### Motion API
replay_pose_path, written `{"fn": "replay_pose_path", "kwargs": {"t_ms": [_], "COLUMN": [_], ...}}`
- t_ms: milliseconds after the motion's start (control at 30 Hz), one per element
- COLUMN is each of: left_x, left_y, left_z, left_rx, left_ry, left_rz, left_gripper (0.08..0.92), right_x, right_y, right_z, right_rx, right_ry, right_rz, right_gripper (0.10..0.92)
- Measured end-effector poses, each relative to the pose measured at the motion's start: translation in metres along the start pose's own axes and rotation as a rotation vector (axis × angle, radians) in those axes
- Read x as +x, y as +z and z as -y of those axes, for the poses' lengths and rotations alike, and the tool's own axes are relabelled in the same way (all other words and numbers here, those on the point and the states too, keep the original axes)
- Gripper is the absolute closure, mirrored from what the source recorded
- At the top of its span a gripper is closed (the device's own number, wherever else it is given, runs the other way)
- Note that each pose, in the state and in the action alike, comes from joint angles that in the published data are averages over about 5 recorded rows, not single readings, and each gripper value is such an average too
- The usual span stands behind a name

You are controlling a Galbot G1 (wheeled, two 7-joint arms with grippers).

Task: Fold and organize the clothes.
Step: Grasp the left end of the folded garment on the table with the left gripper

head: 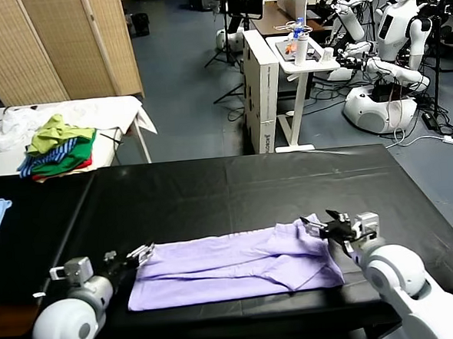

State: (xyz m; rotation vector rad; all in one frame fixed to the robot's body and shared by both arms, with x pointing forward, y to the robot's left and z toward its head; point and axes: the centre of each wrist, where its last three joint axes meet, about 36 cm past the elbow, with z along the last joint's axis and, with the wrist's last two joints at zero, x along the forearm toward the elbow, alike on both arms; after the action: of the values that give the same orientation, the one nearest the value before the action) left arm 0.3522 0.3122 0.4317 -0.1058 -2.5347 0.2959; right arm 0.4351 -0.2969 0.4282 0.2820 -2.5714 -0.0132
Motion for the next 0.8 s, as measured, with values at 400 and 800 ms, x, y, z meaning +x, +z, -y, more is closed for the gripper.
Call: {"fn": "replay_pose_path", "kwargs": {"t_ms": [400,800], "left_x": [-0.014,-0.018], "left_y": [0.007,0.011], "left_z": [-0.003,0.002], "left_rx": [-0.007,-0.053], "left_ry": [-0.033,-0.032], "left_rz": [0.006,0.038], "left_gripper": [0.840,0.783], "right_x": [-0.005,0.007], "right_y": [0.013,0.006], "right_z": [-0.006,0.002], "right_rx": [-0.016,-0.036], "right_ry": [0.034,-0.026], "right_rz": [0.016,0.077], "right_gripper": [0.871,0.557]}}
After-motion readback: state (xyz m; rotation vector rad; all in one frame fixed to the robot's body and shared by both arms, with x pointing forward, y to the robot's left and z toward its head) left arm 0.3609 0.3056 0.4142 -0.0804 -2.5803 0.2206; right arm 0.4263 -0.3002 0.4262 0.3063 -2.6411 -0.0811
